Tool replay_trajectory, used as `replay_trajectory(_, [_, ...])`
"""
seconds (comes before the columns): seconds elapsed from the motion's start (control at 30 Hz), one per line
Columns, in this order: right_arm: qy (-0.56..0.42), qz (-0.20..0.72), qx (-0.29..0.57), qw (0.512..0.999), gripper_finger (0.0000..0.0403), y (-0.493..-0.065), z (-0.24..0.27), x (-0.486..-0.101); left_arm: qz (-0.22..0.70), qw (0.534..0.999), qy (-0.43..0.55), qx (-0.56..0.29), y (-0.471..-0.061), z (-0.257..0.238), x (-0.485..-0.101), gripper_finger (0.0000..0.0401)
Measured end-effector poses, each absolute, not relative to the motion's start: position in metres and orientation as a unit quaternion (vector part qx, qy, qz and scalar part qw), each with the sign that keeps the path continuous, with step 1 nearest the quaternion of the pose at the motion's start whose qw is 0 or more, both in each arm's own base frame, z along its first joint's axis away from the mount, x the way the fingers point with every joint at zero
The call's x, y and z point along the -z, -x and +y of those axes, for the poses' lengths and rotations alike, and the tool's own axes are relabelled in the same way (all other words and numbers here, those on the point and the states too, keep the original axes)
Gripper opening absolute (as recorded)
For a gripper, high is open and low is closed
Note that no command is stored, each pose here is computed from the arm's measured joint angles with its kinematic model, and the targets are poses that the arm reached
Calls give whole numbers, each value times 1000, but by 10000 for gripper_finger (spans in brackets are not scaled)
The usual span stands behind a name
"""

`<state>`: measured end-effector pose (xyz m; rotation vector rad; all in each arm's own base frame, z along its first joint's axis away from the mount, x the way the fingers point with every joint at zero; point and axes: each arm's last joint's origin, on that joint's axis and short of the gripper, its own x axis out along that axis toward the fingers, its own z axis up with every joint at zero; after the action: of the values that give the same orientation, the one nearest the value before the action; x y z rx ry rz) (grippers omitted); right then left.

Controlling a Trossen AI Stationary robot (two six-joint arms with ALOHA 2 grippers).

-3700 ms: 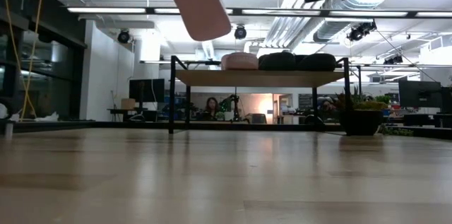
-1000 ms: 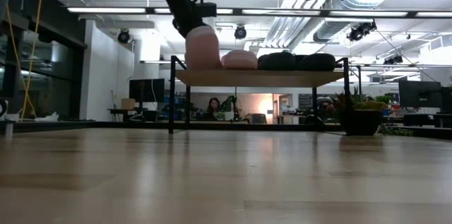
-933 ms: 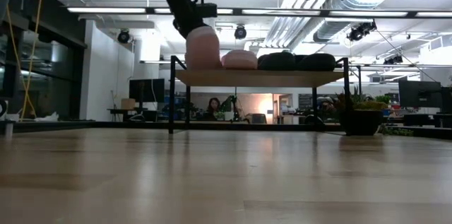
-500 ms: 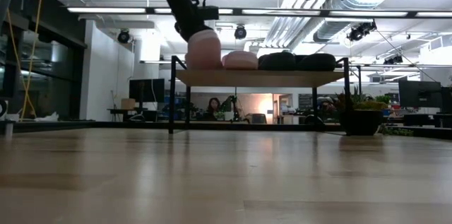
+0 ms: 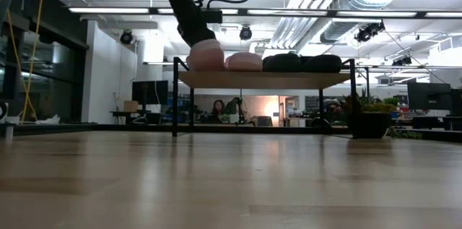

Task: Pick and place slides into the shelf
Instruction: Put the pink slipper on the shelf

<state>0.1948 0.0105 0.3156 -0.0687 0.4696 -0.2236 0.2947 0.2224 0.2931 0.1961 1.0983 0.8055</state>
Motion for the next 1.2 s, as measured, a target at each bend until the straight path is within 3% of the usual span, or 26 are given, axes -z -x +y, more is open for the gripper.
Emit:
replay_trajectory(0.3, [34, 232, 111, 966, 142, -195, 11, -316, 520, 769, -86, -362, -293, 221, -290, 77])
replay_trajectory(0.77, [34, 232, 111, 966, 142, -195, 11, -316, 526, 757, -81, -380, -291, 222, -289, 237])
replay_trajectory(0.93, [34, 232, 111, 966, 142, -195, 11, -316, 525, 753, -80, -387, -290, 222, -289, 247])
replay_trajectory(1.2, [38, 233, 110, 966, 142, -195, 11, -316, 522, 759, -74, -382, -293, 219, -289, 232])
